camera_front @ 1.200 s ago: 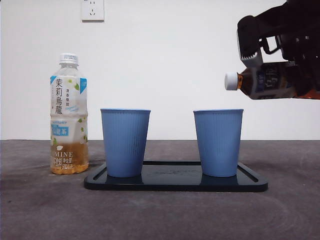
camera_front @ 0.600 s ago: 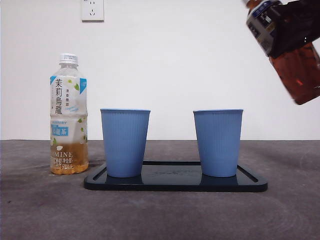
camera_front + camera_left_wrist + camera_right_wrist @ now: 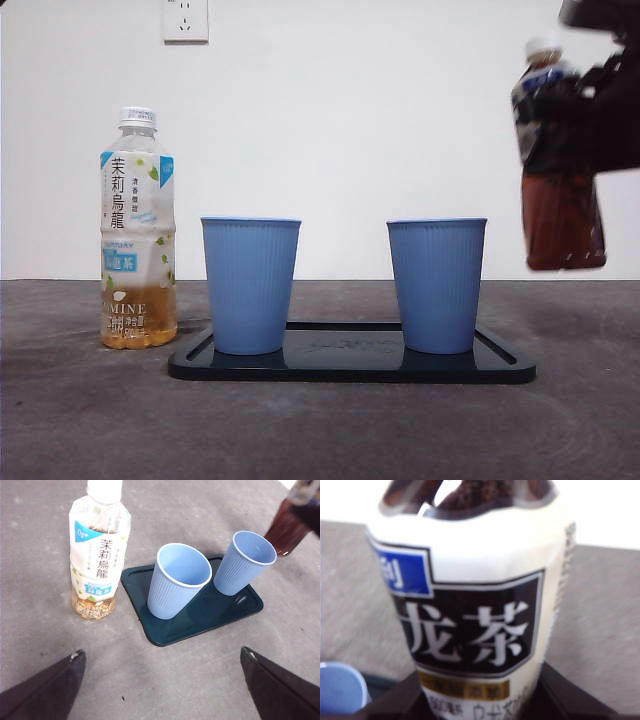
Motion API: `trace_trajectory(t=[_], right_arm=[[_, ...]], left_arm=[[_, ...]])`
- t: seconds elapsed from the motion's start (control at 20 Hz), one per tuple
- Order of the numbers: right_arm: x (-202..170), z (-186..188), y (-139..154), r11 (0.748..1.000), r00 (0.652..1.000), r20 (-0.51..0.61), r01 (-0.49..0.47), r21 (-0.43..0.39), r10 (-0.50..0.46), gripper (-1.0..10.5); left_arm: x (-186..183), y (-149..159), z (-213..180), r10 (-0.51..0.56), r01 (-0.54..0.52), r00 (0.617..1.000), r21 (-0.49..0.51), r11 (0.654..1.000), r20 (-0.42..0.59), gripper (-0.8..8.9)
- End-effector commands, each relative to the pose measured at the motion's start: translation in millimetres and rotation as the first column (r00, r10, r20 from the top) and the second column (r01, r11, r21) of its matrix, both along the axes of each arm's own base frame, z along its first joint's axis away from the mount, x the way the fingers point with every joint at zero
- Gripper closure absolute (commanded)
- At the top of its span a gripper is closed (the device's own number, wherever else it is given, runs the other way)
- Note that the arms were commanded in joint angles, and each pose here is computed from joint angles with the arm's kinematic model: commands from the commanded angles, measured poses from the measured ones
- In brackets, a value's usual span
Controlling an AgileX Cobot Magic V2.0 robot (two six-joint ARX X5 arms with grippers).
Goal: Pour the drink into the cup
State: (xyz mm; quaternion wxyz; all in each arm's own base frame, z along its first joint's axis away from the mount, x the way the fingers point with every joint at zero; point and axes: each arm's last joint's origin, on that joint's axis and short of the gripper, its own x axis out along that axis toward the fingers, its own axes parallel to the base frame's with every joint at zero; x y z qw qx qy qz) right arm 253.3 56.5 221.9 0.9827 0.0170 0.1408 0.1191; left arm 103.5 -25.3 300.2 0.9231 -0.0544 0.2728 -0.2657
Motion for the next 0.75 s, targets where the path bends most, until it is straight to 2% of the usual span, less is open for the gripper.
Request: trace_trajectory(t=[0.05,0.35,0.6,0.75], right_arm=[[13,-1,4,1.000,0.998,0.061,-0.004,0.029,0.002,8.3],[31,-30,8,1.000,1.000,0.023,-0.019,0.025,0.018,8.3],[33,-37,8,1.000,1.000,0.011,-0.018,0.018,0.017,8.2],[33,-39,8,1.000,1.000,-0.012,-0.016,0.014,0.016,7.3]], left_arm=[[0,0,7,-0.007,0.007,0.999,0.007,1.000,0.035,3.16],[0,0,7,-0.007,0.007,0.999,0.007,1.000,0.033,3.16],[0,0,7,-0.007,0.007,0.999,0.007,1.000,0.034,3.16],[0,0,7,-0.007,0.007,0.999,0.007,1.000,0.034,3.16]])
